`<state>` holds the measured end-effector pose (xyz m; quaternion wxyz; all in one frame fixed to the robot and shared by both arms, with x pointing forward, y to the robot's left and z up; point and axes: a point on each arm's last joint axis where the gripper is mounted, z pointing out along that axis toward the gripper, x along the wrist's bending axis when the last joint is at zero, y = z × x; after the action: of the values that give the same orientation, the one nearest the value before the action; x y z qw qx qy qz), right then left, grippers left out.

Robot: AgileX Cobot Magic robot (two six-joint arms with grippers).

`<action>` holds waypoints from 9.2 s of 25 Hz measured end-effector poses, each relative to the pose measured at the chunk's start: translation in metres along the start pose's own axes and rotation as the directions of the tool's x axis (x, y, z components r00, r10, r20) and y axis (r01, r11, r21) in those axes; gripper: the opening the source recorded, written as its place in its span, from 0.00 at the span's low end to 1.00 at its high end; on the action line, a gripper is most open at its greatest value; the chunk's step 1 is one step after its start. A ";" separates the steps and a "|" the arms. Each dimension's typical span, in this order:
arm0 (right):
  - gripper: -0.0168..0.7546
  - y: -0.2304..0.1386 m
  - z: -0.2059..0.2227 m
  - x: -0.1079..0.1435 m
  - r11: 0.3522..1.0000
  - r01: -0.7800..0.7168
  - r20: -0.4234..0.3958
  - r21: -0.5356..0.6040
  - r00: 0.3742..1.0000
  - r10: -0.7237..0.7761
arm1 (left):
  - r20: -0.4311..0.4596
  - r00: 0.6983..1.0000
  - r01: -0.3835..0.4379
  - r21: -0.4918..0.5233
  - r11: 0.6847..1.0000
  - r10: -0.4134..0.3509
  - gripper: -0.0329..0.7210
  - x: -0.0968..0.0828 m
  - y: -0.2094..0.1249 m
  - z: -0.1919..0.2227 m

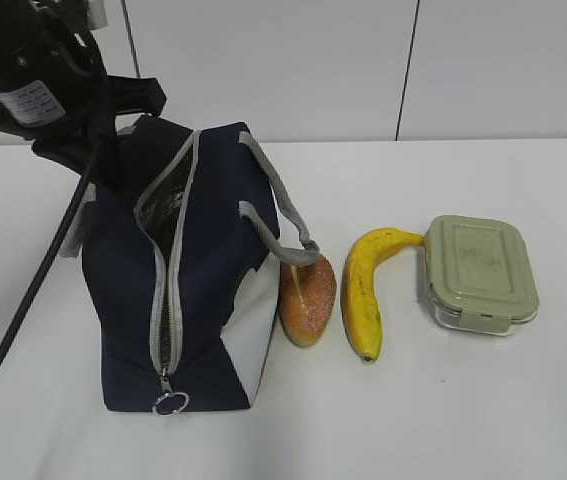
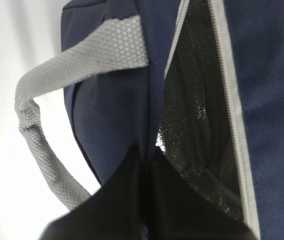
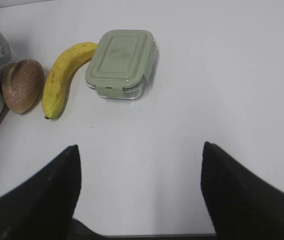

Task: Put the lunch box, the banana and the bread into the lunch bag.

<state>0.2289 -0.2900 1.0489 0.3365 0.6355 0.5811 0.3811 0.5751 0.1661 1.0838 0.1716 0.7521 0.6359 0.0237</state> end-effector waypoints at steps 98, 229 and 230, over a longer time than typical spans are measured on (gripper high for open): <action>0.76 0.063 0.391 -0.073 0.686 -0.166 -0.330 0.709 0.781 0.530 | -0.030 0.999 -0.015 0.008 1.000 0.016 0.04 0.003 -0.001 0.000; 0.53 0.081 0.441 0.218 0.539 -0.177 -0.343 0.823 0.601 0.722 | 0.051 0.999 0.019 -0.091 0.996 -0.014 0.04 -0.004 0.009 0.002; 0.53 0.079 0.443 0.218 0.534 -0.183 -0.338 0.825 0.599 0.726 | 0.051 0.999 0.019 -0.092 0.996 -0.014 0.04 -0.004 0.009 0.002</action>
<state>0.6618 -0.0744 0.9237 -0.2876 0.6744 0.5536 0.3950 0.5838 0.1602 1.0853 0.2221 0.7385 0.6358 0.0328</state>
